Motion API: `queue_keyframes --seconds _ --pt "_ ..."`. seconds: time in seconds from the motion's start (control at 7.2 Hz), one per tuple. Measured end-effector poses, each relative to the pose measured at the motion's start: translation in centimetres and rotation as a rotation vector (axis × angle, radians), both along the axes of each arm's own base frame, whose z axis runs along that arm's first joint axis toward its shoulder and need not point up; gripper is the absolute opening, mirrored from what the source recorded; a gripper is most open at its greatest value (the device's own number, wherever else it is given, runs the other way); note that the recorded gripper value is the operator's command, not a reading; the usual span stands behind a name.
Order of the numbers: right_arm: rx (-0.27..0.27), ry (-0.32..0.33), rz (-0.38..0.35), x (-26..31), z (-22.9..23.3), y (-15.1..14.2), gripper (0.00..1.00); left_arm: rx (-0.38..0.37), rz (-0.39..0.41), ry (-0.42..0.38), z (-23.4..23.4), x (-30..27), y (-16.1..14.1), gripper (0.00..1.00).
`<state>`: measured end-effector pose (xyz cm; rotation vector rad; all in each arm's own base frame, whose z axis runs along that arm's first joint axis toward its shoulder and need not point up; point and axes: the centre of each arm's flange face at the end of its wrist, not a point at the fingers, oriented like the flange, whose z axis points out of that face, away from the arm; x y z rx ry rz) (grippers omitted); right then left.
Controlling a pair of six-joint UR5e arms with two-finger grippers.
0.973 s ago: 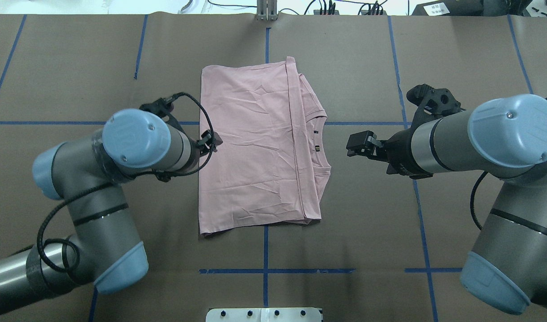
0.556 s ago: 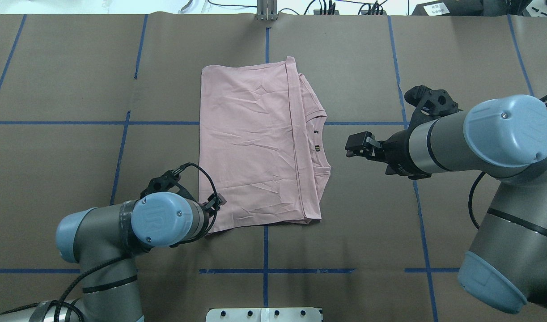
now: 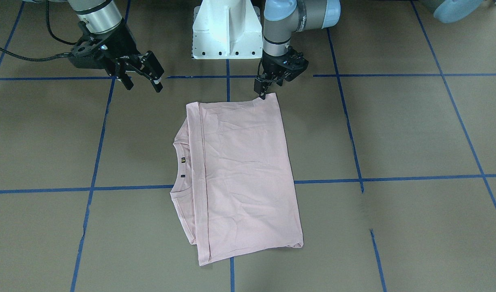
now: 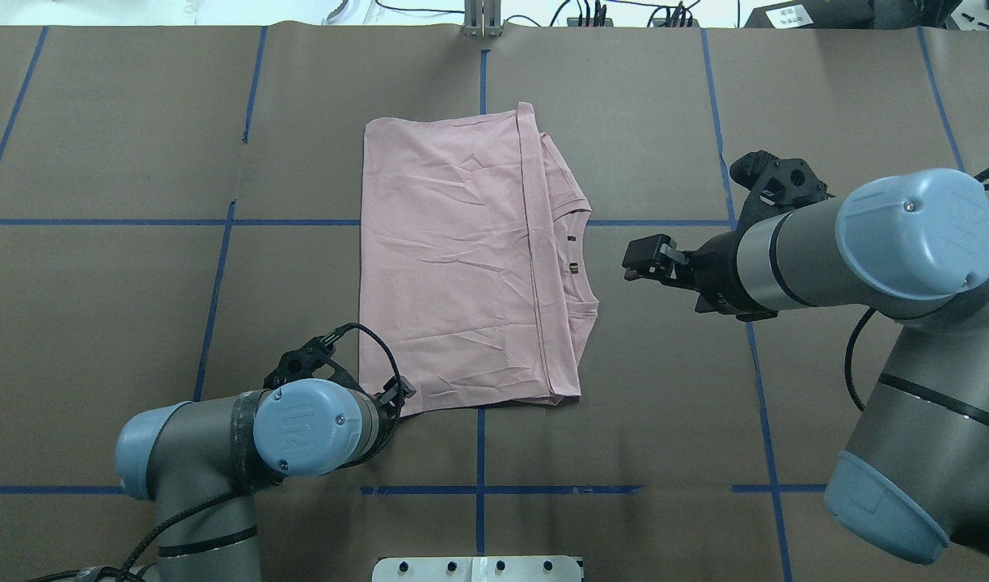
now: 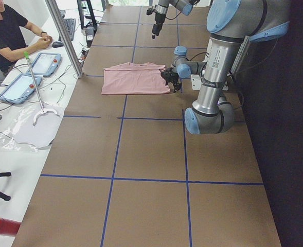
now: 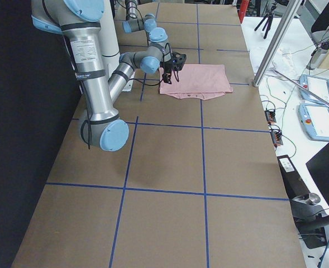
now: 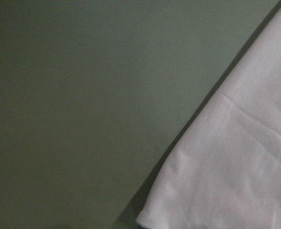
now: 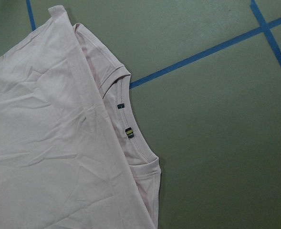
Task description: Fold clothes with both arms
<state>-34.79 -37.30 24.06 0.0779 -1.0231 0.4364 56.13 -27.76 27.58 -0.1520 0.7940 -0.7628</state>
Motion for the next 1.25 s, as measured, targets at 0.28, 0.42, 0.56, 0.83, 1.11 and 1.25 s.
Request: queue_keyframes --seconds 0.28,0.42,0.56,0.83,1.11,1.25 --pt "0.004 0.001 0.006 0.01 -0.07 -0.09 1.0 0.0 -0.005 -0.017 0.68 0.44 -0.13 0.85" --pt "0.004 0.001 0.007 0.02 -0.09 -0.1 1.0 0.001 -0.006 -0.021 0.8 0.54 -0.18 0.64" --pt "0.004 0.001 0.006 0.02 -0.08 -0.1 1.0 0.002 -0.007 -0.021 0.77 0.57 -0.2 0.37" --pt "0.005 0.0 0.007 0.07 -0.12 -0.12 1.0 0.0 -0.013 -0.017 0.6 0.59 -0.23 0.0" --pt "0.006 -0.002 0.008 0.12 -0.24 -0.11 1.0 -0.006 -0.036 -0.011 0.36 0.52 -0.32 0.0" --pt "0.006 -0.002 0.009 0.14 -0.25 -0.14 1.0 -0.004 -0.037 -0.005 0.05 0.36 -0.31 0.0"
